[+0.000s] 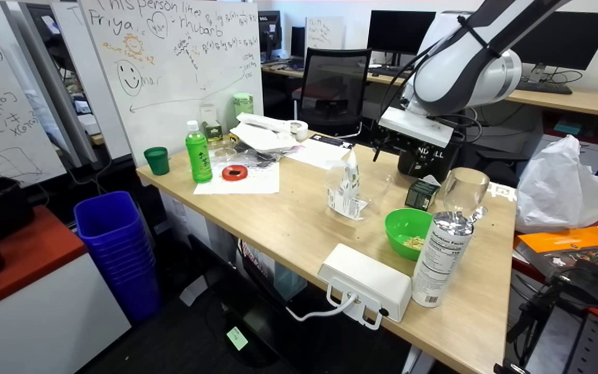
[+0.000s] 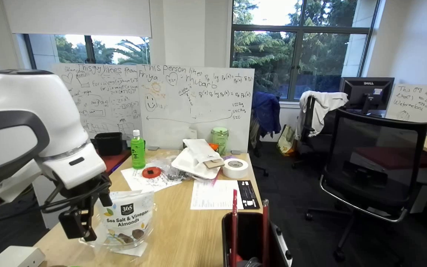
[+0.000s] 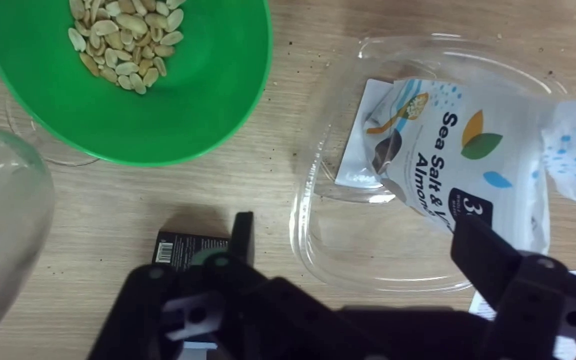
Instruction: Move the clear bowl to the right
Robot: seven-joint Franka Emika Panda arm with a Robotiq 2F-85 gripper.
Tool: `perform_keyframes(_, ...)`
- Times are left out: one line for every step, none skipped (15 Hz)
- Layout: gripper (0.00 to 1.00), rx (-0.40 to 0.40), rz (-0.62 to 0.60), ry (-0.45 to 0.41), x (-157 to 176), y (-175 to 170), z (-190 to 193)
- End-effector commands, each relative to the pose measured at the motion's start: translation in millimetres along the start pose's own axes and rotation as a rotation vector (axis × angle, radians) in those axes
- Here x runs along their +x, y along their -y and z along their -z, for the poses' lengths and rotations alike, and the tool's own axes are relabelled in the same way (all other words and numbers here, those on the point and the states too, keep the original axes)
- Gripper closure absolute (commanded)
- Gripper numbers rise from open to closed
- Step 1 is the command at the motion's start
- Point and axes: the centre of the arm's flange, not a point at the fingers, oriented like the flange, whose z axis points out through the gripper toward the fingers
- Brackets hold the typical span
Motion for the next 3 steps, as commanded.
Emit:
perform_keyframes(0.0, 0.001, 0.0, 0.0, 0.0, 0.3, 0.3)
perform_keyframes(0.0, 0.001, 0.0, 0.0, 0.1, 0.3, 0.4)
perform_keyframes(0.0, 0.001, 0.0, 0.0, 0.1, 0.3, 0.4)
